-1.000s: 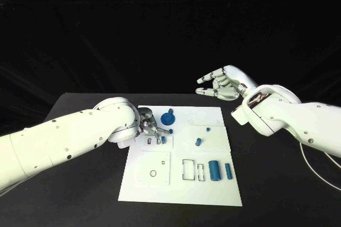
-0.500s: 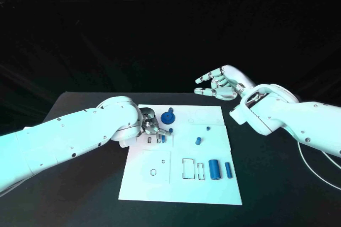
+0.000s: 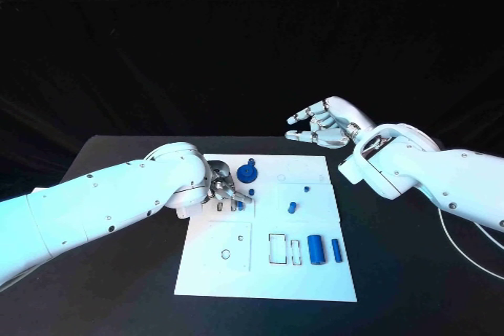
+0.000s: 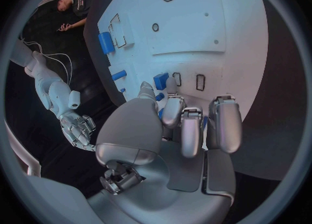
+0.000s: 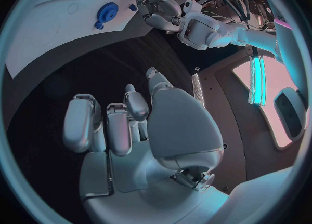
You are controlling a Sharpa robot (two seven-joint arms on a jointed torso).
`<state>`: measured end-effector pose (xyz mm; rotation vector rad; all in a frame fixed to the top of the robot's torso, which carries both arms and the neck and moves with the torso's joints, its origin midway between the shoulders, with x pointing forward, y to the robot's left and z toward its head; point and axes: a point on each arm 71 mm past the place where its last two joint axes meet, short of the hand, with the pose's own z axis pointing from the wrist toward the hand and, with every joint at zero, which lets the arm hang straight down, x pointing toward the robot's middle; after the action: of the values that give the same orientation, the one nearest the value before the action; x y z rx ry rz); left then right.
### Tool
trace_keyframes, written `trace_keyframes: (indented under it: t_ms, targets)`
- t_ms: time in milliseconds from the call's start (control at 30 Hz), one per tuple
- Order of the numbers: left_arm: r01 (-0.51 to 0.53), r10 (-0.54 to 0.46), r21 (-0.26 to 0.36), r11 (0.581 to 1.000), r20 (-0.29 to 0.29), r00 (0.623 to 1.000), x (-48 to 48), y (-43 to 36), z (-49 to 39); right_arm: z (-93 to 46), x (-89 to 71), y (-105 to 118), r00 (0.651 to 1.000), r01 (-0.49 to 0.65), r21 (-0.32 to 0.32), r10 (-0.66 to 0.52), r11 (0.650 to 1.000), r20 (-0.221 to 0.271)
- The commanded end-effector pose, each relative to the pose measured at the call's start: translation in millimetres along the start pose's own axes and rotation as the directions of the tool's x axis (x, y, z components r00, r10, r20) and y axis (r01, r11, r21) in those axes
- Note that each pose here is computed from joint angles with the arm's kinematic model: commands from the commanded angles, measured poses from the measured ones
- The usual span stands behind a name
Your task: Assemble the parts on the task board
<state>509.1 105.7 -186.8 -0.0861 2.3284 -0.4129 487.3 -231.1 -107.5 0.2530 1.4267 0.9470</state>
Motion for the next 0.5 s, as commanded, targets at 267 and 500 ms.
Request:
trace_keyframes:
  t_ms: [267, 500]
  targets:
    - [-0.012, 0.013, 0.003, 1.0, -0.028, 1.0, 2.4, -2.7, 0.9, 0.1, 2.6, -0.4, 1.0, 0.007, 0.003, -0.007, 1.0, -0.027]
    - [-0.008, 0.008, -0.003, 1.0, -0.024, 1.0, 1.2, -2.2, 2.5, -0.2, 2.5, -0.7, 1.0, 0.007, 0.004, -0.007, 1.0, -0.028]
